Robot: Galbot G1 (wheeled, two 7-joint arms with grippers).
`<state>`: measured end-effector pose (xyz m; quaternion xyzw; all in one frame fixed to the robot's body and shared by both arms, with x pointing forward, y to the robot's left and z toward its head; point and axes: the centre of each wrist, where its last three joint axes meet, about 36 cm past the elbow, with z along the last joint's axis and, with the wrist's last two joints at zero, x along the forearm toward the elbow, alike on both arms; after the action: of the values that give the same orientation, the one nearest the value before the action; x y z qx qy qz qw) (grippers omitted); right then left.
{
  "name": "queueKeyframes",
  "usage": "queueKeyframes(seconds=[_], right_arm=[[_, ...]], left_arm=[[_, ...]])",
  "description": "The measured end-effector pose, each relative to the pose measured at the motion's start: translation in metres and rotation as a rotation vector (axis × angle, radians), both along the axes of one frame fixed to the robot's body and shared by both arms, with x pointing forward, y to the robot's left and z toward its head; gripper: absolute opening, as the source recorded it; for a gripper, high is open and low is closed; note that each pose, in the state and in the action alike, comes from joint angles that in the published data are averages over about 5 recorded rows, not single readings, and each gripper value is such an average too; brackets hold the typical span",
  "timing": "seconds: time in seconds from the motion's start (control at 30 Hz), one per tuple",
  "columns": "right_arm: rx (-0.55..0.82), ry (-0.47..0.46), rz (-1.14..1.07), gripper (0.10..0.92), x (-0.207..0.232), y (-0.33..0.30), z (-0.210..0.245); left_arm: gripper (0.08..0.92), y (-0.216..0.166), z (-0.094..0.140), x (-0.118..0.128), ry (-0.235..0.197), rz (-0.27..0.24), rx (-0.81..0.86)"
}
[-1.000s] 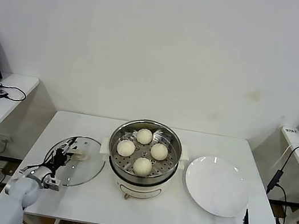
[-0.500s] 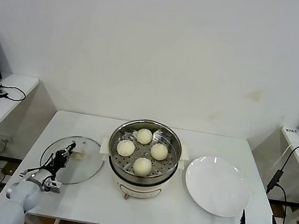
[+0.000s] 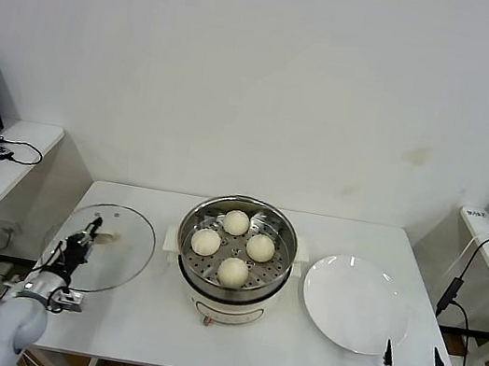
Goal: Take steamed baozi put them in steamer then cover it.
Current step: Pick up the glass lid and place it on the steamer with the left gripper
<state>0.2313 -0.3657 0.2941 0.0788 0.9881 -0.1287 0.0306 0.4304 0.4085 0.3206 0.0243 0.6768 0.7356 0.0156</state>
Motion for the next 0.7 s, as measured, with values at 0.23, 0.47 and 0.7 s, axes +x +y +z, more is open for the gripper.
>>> queueKeyframes(seconds=[0.23,0.47,0.7], right_arm=[[0.001,0.009,0.02,0.823,0.003,0.002,-0.003],[0.0,0.021,0.044,0.823,0.006,0.005,-0.007],[-0.006,0.03,0.062,0.823,0.009,0.012,-0.01]], left_arm=[[0.139,0.006,0.058,-0.023,-0.047,0.073,0.046],[0.139,-0.01,0.112,-0.038,-0.094,0.061,0.024],[0.139,-0.056,0.145,-0.04,-0.101,-0.036,-0.087]])
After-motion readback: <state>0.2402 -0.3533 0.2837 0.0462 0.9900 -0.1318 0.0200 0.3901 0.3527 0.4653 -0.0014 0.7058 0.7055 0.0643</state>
